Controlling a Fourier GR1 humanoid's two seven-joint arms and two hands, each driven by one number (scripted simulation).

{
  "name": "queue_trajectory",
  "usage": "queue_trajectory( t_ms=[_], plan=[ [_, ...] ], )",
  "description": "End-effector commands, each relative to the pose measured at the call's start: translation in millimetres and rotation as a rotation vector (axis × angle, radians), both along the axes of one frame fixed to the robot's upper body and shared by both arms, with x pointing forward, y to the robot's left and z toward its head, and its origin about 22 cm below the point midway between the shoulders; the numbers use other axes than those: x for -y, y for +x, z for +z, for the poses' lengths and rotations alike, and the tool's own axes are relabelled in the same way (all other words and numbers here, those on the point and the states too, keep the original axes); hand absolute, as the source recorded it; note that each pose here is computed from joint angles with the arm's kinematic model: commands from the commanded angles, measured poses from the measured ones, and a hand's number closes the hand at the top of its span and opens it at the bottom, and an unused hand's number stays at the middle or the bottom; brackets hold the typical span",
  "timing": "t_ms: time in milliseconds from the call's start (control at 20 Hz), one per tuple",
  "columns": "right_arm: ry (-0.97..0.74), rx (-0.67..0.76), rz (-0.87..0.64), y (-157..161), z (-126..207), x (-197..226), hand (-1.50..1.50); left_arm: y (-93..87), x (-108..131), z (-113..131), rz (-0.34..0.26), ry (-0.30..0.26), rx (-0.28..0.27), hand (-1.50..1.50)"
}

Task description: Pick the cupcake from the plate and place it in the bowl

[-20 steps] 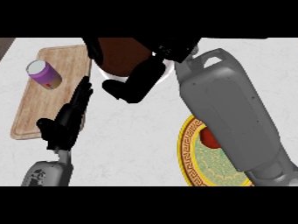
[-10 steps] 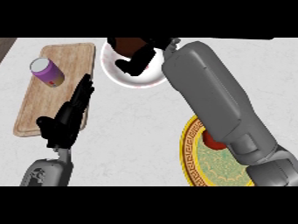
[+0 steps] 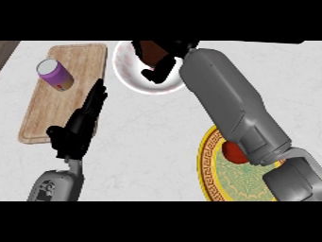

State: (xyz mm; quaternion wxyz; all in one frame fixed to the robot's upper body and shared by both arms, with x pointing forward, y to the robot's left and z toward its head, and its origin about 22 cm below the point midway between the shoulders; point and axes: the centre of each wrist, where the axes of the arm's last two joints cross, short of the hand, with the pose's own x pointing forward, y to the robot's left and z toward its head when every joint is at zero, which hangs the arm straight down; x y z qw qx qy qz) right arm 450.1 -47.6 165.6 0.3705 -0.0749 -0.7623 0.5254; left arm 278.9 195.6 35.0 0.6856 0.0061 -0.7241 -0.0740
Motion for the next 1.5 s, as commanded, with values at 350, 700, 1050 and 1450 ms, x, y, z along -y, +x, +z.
queue_trajectory(
  t_ms=[350,700,1050,1450],
  plan=[
    [0.089,-0.241,0.159,14,-18,29,-1.50,3.4,16,4,-0.005,-0.005,0.017,0.00],
    [0.373,-0.240,0.148,19,-10,43,-1.50,1.3,10,7,-0.007,0.003,0.019,0.00],
    [0.459,-0.397,0.113,31,16,76,-1.50,4.2,-20,-2,0.003,0.015,-0.010,0.00],
    [0.523,-0.518,0.152,37,29,147,-1.50,-0.1,0,-2,-0.019,0.015,0.015,0.00]
  ],
)
